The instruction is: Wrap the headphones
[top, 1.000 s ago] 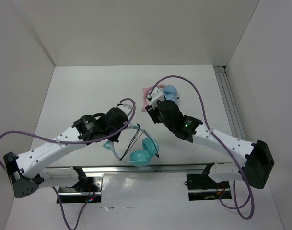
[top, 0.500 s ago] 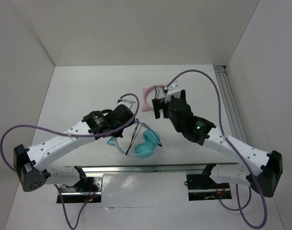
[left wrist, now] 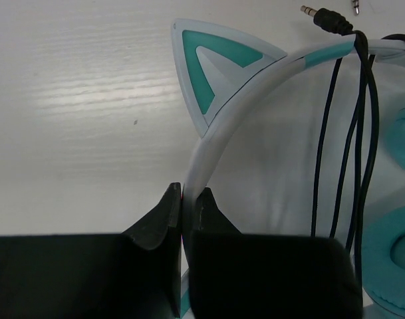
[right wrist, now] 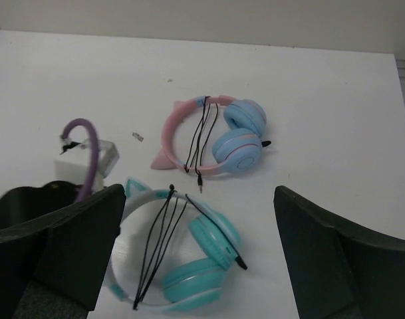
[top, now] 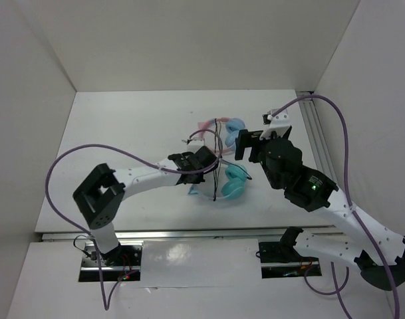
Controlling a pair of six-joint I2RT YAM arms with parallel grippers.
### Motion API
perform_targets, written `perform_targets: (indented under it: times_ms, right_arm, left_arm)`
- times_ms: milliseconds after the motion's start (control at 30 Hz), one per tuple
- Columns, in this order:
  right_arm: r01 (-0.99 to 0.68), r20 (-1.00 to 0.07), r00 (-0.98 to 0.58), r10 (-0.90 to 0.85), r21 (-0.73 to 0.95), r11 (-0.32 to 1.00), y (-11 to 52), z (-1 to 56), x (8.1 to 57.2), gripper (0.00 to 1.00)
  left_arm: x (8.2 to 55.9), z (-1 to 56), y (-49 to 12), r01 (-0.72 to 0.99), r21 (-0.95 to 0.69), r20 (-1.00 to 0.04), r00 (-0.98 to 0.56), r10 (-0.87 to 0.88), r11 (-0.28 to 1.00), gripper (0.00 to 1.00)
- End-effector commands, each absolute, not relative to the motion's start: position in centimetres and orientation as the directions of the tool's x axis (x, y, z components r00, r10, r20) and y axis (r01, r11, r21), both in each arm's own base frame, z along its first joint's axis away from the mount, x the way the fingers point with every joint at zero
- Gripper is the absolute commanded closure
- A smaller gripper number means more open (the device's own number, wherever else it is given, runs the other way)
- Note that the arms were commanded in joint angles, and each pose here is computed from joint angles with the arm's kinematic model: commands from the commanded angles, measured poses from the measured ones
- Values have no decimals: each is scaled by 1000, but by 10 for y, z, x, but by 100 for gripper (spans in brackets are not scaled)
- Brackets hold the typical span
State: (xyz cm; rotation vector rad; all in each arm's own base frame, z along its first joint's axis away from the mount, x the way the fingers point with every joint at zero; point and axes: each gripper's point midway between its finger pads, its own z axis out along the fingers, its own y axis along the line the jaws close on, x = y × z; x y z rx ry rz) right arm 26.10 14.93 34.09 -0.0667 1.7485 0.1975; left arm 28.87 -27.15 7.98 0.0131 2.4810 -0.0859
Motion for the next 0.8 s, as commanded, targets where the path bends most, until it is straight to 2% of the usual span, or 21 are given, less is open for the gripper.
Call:
perform_targets:
  times_ms: [0,267,500,767]
  right_arm:
    - [-187,-976,-210,63,103,977,154,344,257,0]
    - [-241,-978,-190,83,128,962,157,345,248,0]
    - [-243,-979,-194,54,102,965,155,342,247,0]
    - [-271,-978,-191,78,129,954,164,345,248,0]
  left_arm:
    - [323,89,-327,-39,-255,-677,-706,-207,966,100]
    - [326,38,-351,-91,-224,-622,-753,-214,970,100]
    - [318,52,-316,-187,-197,-653,-707,-271,962,99]
    - [313,71,-303,-165,-152,-669,-709,-224,974,100]
